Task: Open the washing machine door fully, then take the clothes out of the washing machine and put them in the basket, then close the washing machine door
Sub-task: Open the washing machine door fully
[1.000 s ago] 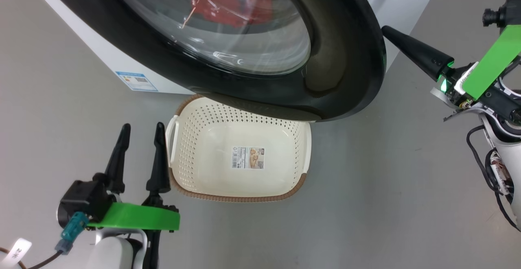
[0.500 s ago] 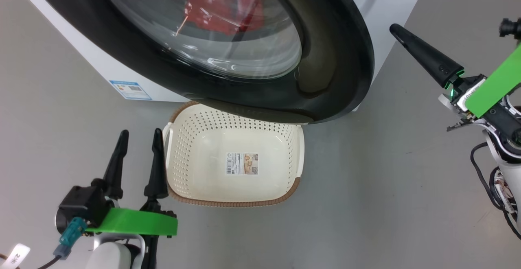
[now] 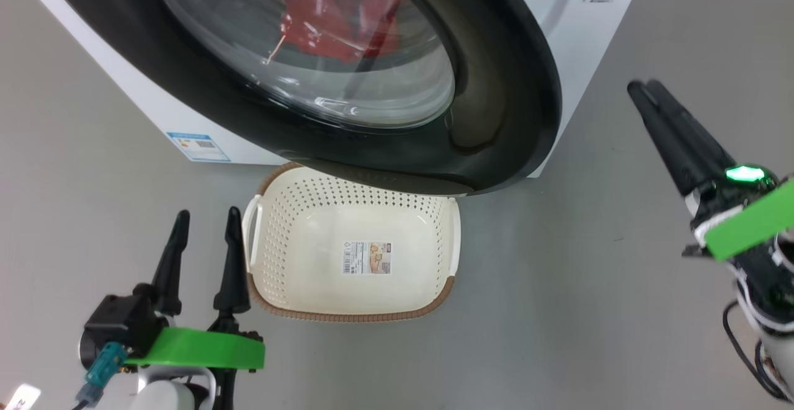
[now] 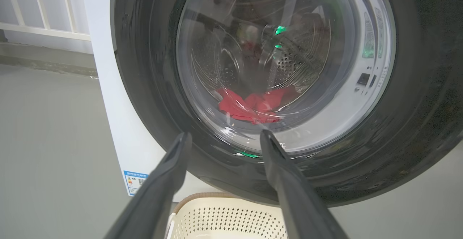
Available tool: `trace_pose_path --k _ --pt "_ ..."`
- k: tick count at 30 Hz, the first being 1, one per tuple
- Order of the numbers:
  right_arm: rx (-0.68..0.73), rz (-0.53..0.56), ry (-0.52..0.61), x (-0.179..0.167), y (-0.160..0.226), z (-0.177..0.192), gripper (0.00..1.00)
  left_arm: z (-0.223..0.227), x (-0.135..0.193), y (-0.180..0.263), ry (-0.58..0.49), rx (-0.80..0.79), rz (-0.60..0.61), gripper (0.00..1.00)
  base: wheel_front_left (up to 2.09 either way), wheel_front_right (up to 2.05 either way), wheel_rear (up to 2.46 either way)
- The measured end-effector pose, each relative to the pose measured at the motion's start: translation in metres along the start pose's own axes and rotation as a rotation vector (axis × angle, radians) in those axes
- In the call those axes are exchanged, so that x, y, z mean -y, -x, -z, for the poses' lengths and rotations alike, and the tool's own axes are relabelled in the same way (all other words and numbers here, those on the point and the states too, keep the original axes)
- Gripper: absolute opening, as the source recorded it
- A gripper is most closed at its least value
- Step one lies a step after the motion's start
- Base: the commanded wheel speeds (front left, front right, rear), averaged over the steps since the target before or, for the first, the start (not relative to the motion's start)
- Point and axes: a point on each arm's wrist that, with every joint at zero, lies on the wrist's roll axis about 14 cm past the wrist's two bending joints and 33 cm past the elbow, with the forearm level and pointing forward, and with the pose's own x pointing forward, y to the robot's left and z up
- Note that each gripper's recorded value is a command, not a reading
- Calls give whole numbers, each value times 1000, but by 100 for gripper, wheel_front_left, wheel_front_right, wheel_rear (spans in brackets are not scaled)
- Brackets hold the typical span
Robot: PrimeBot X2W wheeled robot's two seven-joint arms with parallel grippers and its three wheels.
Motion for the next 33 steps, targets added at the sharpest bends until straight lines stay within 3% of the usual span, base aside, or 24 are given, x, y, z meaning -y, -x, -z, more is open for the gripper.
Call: trace_pose_path --k 8,13,22,33 --pt "71 -1 114 -2 21 4 100 0 0 1 -5 2 -1 100 0 0 0" --pt "68 23 249 11 33 13 100 1 0 0 -5 -1 2 100 0 0 0" --pt "115 117 284 27 47 28 100 0 -1 1 -18 2 4 100 0 0 0" --pt "137 186 430 37 54 33 100 3 -5 6 -21 -10 -8 100 0 0 0"
